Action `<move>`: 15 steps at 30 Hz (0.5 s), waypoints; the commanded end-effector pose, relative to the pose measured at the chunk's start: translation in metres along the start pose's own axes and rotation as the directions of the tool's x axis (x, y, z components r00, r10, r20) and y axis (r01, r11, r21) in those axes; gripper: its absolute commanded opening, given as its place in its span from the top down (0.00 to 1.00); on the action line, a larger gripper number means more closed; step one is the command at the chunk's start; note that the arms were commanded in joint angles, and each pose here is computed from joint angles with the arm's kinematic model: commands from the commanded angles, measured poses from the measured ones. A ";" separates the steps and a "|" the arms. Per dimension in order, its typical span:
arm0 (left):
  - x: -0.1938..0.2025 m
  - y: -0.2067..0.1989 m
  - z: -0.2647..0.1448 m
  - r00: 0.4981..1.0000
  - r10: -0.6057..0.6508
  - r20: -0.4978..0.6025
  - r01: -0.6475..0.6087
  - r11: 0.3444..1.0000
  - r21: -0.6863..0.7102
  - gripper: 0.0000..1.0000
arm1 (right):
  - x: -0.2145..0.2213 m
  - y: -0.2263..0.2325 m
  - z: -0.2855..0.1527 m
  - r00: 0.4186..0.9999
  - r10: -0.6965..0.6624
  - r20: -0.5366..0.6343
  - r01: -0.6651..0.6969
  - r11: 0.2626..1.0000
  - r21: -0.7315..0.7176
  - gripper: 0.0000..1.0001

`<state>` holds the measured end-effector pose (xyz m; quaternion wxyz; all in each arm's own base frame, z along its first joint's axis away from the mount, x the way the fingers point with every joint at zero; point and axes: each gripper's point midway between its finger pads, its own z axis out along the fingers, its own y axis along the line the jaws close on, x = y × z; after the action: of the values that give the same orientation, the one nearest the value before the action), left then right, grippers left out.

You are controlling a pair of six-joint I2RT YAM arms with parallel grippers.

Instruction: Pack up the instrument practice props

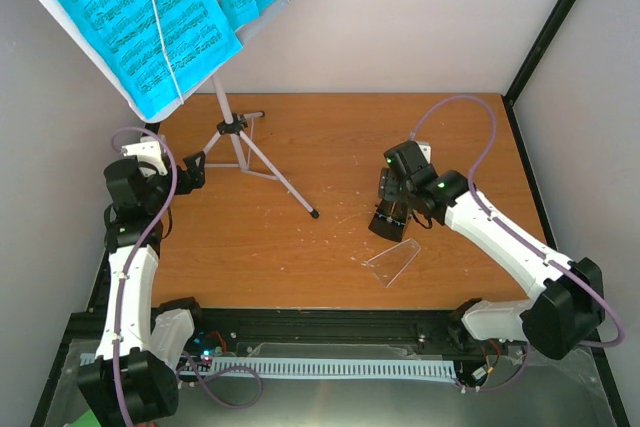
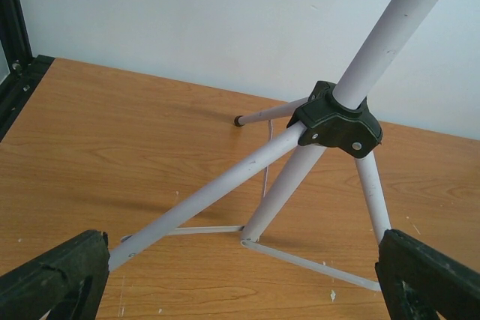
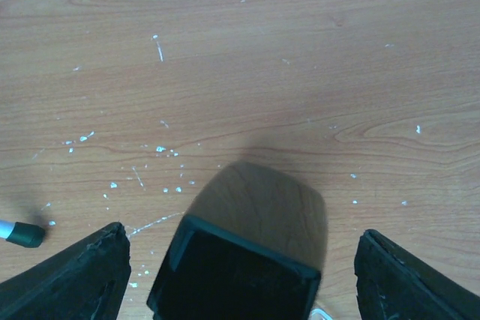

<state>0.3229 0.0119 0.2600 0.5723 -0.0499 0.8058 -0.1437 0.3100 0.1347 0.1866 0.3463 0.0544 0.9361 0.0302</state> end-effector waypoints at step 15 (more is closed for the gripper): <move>-0.006 -0.005 -0.002 0.999 0.028 0.026 -0.028 0.999 0.028 0.02 | 0.012 0.013 0.014 1.000 -0.017 0.001 0.017 1.000 0.018 0.41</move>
<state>0.3225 0.0093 0.2603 0.5717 -0.0453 0.8054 -0.1500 0.3100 0.1437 0.1723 0.3422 0.0494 0.9382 0.0162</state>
